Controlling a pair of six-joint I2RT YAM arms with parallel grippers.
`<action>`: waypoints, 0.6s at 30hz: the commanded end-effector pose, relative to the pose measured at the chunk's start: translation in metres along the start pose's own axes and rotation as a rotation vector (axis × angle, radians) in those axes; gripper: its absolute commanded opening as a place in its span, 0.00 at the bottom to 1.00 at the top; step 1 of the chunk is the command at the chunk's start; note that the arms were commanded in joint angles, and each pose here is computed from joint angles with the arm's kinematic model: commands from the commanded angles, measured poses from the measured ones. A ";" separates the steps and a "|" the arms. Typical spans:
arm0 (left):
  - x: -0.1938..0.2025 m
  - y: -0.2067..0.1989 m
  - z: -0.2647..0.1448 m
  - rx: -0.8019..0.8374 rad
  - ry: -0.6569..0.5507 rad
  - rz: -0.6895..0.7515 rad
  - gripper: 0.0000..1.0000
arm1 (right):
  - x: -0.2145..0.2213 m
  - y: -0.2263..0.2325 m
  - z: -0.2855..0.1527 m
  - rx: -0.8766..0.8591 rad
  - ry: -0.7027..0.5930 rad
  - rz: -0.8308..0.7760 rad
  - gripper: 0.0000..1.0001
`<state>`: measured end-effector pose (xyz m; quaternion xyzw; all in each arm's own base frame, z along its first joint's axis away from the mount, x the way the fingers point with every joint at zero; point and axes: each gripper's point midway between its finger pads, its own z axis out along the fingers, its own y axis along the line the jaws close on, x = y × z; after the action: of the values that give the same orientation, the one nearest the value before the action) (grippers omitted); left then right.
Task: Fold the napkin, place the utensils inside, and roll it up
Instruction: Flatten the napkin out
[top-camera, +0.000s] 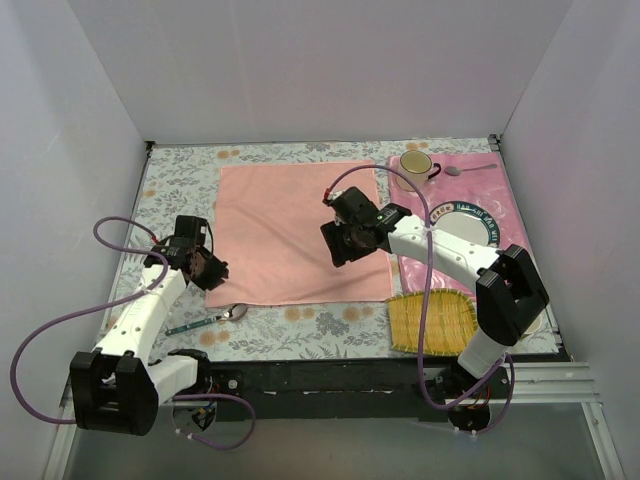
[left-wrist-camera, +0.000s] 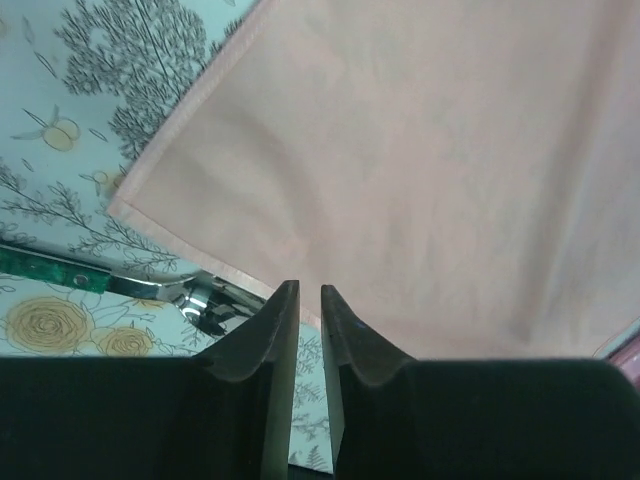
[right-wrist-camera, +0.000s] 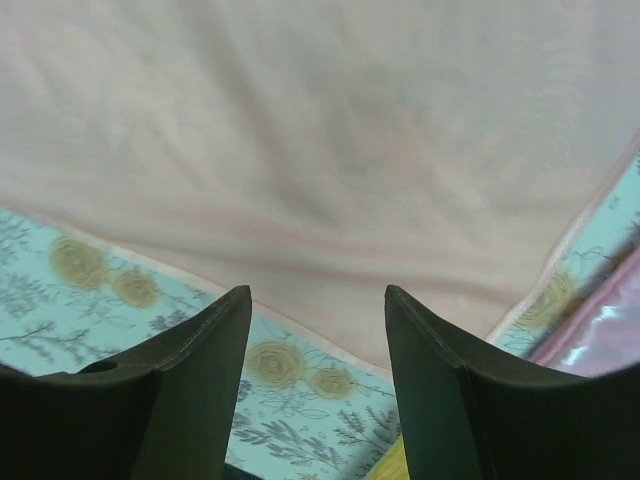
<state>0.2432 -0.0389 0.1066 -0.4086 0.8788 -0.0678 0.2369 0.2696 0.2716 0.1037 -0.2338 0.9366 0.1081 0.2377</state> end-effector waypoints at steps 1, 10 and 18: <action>0.032 -0.013 0.007 0.128 0.139 -0.003 0.14 | -0.021 0.037 -0.010 -0.137 -0.040 0.021 0.64; 0.064 0.010 0.020 0.061 0.254 -0.057 0.13 | -0.018 0.039 -0.009 -0.151 -0.044 0.000 0.64; 0.071 0.014 0.024 0.050 0.272 -0.058 0.16 | -0.010 0.045 -0.002 -0.190 -0.030 -0.003 0.63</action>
<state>0.2059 -0.0767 0.0554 -0.4145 0.8895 -0.1413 0.1302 0.2555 0.3058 0.1145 -0.2490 0.9247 0.1792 0.2256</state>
